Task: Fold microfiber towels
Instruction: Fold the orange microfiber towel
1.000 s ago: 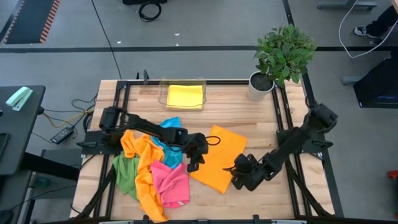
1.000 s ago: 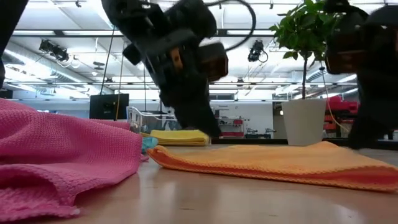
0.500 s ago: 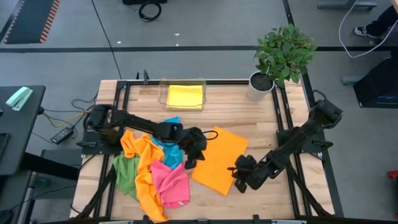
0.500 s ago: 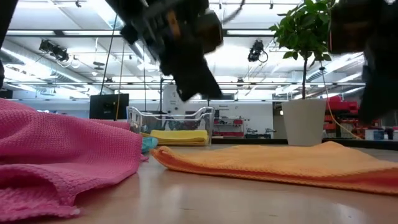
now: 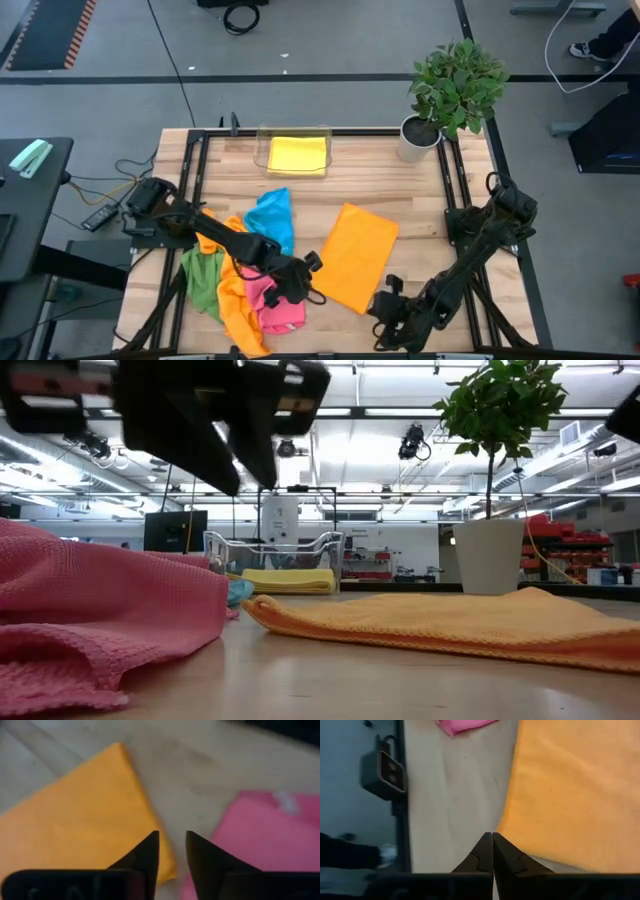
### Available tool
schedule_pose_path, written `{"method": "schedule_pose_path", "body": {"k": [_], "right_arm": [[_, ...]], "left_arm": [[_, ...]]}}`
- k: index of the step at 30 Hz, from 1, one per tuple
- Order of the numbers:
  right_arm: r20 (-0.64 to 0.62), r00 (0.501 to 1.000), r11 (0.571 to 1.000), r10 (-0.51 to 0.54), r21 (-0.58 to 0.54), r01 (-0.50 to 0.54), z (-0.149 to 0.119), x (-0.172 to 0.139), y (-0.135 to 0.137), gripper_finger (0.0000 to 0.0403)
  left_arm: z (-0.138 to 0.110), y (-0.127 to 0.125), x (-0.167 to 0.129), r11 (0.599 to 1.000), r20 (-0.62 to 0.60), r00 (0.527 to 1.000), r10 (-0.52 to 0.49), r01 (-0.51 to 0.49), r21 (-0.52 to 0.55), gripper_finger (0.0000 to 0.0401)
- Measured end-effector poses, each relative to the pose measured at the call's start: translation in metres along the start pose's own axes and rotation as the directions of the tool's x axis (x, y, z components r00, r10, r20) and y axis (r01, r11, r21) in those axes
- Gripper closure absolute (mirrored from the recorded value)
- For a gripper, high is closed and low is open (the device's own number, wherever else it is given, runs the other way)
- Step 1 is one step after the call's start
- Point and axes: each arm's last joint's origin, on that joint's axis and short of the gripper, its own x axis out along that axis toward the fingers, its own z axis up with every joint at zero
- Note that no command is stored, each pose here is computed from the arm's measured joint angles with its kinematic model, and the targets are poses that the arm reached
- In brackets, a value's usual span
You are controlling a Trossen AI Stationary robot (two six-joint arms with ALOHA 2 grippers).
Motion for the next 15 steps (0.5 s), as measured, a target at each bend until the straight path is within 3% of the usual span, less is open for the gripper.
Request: {"method": "schedule_pose_path", "body": {"k": [7, 15], "right_arm": [[-0.033, 0.999, 0.997, -0.030, -0.072, 0.028, -0.008, 0.015, 0.003, 0.0359], [-0.054, 0.998, 0.995, -0.027, -0.100, 0.021, -0.016, 0.025, 0.005, 0.0301]], "left_arm": [[-0.011, 0.002, 0.016, 0.999, -0.048, 0.999, -0.003, 0.004, 0.032, 0.0227], [-0.025, -0.004, 0.039, 0.989, -0.100, 0.992, -0.081, 0.092, 0.113, 0.0235]]}}
